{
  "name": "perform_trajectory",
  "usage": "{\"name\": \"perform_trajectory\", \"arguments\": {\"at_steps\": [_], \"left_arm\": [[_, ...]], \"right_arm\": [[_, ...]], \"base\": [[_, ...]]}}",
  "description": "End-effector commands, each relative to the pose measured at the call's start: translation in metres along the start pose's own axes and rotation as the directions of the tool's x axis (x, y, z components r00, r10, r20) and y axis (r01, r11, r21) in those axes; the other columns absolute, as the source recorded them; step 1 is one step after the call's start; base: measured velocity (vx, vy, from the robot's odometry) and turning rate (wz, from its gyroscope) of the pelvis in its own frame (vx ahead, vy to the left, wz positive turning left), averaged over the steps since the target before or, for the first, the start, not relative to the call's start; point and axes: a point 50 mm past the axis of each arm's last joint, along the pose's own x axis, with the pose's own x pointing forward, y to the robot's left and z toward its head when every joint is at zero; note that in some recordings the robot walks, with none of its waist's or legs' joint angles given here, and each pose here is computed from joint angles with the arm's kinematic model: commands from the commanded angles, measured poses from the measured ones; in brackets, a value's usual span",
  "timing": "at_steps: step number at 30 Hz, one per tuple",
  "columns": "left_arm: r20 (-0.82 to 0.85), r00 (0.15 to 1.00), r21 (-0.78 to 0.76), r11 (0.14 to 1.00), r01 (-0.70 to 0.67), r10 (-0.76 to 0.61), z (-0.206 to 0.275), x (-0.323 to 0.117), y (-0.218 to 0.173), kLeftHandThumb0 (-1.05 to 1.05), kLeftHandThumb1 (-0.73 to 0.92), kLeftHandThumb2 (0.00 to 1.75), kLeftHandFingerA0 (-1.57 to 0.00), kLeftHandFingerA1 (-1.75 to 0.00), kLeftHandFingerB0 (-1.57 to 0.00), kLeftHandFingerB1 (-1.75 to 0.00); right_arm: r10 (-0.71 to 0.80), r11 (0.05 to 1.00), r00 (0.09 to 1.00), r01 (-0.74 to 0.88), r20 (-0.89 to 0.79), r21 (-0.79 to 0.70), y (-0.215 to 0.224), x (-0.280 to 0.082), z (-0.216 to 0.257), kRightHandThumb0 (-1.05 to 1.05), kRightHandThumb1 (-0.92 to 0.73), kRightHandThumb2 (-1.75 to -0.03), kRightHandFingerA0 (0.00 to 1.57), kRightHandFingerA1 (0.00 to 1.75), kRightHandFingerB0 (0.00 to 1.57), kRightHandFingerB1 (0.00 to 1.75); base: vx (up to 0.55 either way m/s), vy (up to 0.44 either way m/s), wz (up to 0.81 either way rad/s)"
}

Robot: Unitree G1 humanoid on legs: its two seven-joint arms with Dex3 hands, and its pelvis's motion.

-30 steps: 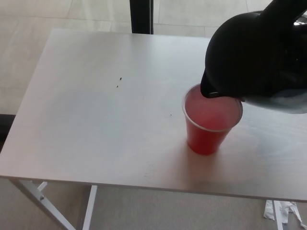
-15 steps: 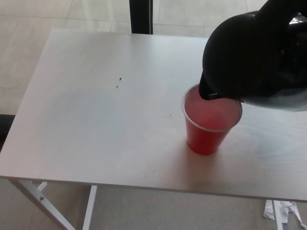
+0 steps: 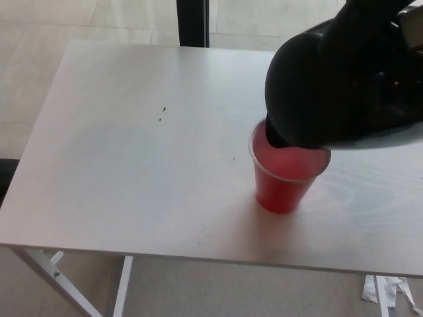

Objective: The robot uses its right hand to lift up a kettle kept on the middle of the desk by its handle and tilt it into a glass kept next to it to pour out water

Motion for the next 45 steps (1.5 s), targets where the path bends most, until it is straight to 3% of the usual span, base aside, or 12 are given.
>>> {"name": "perform_trajectory", "arguments": {"at_steps": [1,19,20,21,28,31,32,34,37,38,39,45], "left_arm": [[-0.022,0.999,0.013,1.000,-0.023,0.024,0.001,0.000,0.005,-1.05,0.85,0.87,-0.62,-0.59,-0.41,-0.54],[0.005,1.000,0.016,1.000,-0.015,0.015,0.008,0.000,0.004,-1.05,0.80,0.96,-0.62,-0.62,-0.38,-0.73],[-0.004,1.000,0.020,1.000,-0.019,0.019,0.007,0.000,0.004,-1.05,0.61,1.32,-0.63,-0.60,-0.39,-0.75],[-0.010,1.000,-0.004,1.000,-0.017,0.017,0.006,0.000,0.005,-1.05,0.78,0.95,-0.62,-0.61,-0.38,-0.75],[-0.019,0.999,0.008,1.000,-0.027,0.027,0.004,-0.001,0.006,-1.05,0.57,1.33,-0.64,-0.59,-0.36,-0.84],[-0.012,1.000,-0.008,1.000,-0.016,0.016,0.003,-0.002,0.006,-1.05,0.77,0.97,-0.62,-0.62,-0.36,-0.87],[-0.013,1.000,0.013,1.000,-0.021,0.021,0.001,-0.002,0.006,-1.05,0.78,0.97,-0.62,-0.61,-0.35,-0.85],[-0.013,1.000,-0.011,1.000,-0.013,0.013,0.000,-0.003,0.007,-1.05,0.77,0.96,-0.61,-0.62,-0.36,-0.86],[-0.017,1.000,-0.010,1.000,-0.020,0.019,-0.002,-0.004,0.008,-1.05,0.59,1.32,-0.63,-0.60,-0.37,-0.86],[-0.017,1.000,-0.005,1.000,-0.022,0.022,-0.002,-0.004,0.008,-1.05,0.77,0.97,-0.62,-0.60,-0.37,-0.85],[-0.019,0.999,-0.003,1.000,-0.026,0.026,-0.003,-0.004,0.008,-1.05,0.59,1.33,-0.65,-0.59,-0.37,-0.86],[-0.028,0.999,-0.016,0.999,-0.031,0.031,-0.006,-0.004,0.009,-1.05,0.77,0.98,-0.61,-0.61,-0.36,-0.86]], "right_arm": [[0.026,0.999,0.993,-0.020,0.115,-0.050,0.008,-0.002,0.020,-0.21,-0.40,-0.95,0.93,1.75,0.69,1.71],[0.105,0.985,0.977,-0.077,0.187,-0.151,0.029,-0.005,0.033,-0.20,-0.34,-1.06,1.00,1.75,0.75,1.71],[0.128,0.981,0.975,-0.098,0.179,-0.167,0.031,-0.005,0.033,-0.32,-0.33,-0.95,1.23,1.40,1.08,1.32],[0.126,0.982,0.975,-0.096,0.184,-0.163,0.031,-0.005,0.034,-0.23,-0.41,-0.83,0.99,1.75,0.73,1.72],[0.106,0.987,0.979,-0.082,0.173,-0.139,0.027,-0.003,0.028,-0.17,-0.39,-0.99,0.98,1.75,0.73,1.70],[0.098,0.992,0.988,-0.088,0.121,-0.090,0.021,0.000,0.020,-0.18,-0.40,-1.03,0.94,1.75,0.69,1.75],[0.073,0.994,0.992,-0.064,0.107,-0.083,0.018,0.001,0.016,-0.21,-0.44,-0.93,0.96,1.75,0.79,1.06],[0.031,0.998,0.999,-0.033,-0.038,-0.058,-0.001,0.008,-0.009,-0.24,-0.56,-0.86,0.88,1.75,0.61,1.66],[-0.015,1.000,0.993,0.011,-0.118,-0.029,-0.012,0.012,-0.026,-0.17,-0.50,-1.02,0.92,1.75,0.81,1.22],[-0.022,1.000,0.990,0.020,-0.141,-0.015,-0.014,0.012,-0.032,-0.19,-0.51,-1.02,0.93,1.75,0.84,1.06],[-0.039,0.999,0.984,0.040,-0.171,0.003,-0.019,0.011,-0.041,-0.24,-0.46,-1.05,1.19,1.35,0.86,1.09],[-0.101,0.993,0.953,0.116,-0.286,0.037,-0.032,-0.001,-0.068,-0.18,-0.44,-1.20,0.93,1.75,0.75,1.63]], "base": [[0.00,0.000,0.00],[0.00,0.000,0.00],[0.00,0.000,0.00],[0.00,0.000,0.00],[0.00,0.000,0.00],[0.00,0.000,0.00],[0.00,0.000,0.00],[0.00,0.000,0.00],[0.00,0.000,0.00],[0.00,0.000,0.00],[0.00,0.000,0.00],[0.00,0.000,0.00]]}}
